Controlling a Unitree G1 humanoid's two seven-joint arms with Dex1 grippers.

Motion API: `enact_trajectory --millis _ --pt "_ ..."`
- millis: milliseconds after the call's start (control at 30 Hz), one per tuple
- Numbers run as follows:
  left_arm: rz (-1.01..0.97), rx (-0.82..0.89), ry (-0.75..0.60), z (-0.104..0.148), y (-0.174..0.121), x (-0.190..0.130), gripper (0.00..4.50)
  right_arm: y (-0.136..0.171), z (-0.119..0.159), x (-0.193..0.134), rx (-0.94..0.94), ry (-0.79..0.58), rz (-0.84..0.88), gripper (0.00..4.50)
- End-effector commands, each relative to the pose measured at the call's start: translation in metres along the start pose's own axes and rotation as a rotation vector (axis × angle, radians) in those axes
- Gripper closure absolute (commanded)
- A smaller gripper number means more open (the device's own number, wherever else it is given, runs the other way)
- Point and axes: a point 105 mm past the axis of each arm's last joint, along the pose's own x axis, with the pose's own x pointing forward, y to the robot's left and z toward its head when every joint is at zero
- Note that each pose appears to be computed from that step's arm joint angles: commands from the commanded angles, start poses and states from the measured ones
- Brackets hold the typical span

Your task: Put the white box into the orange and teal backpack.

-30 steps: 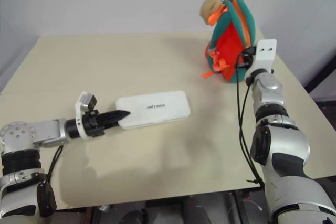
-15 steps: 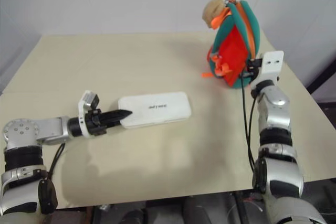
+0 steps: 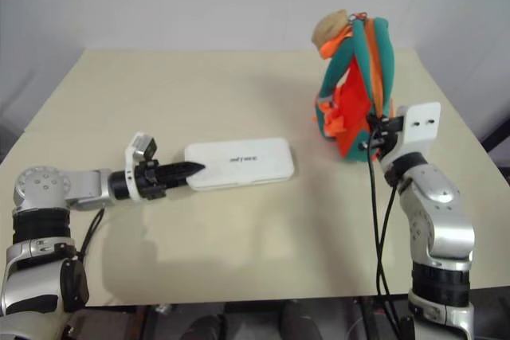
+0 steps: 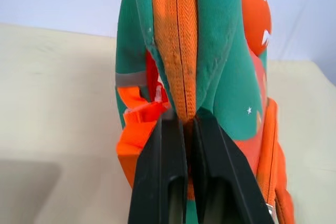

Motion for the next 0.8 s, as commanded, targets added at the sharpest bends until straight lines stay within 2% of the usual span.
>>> enact_trajectory --millis 33,200,433,533,667,800 --pt "-0.036 0.040 -0.009 0.010 -0.012 -0.002 3.22 0.009 0.035 -0.018 -0.021 -0.112 0.024 4.15" --pt "-0.017 0.045 -0.004 0.018 -0.011 -0.002 3.22 0.024 0.035 -0.049 -0.051 -0.068 0.109 4.15" --pt "0.004 0.045 0.019 0.021 -0.007 -0.004 3.22 0.028 0.034 -0.084 -0.050 -0.021 0.137 4.15" --pt "0.017 0.048 0.021 0.025 -0.003 -0.004 3.22 0.037 0.026 -0.117 -0.010 0.049 0.199 4.15" --pt "0.024 0.054 0.021 0.028 0.000 -0.004 3.22 0.040 0.014 -0.145 0.011 0.152 0.222 4.15" --pt "0.030 0.063 0.024 0.031 0.002 -0.005 3.22 0.031 0.009 -0.152 0.009 0.176 0.190 4.15"
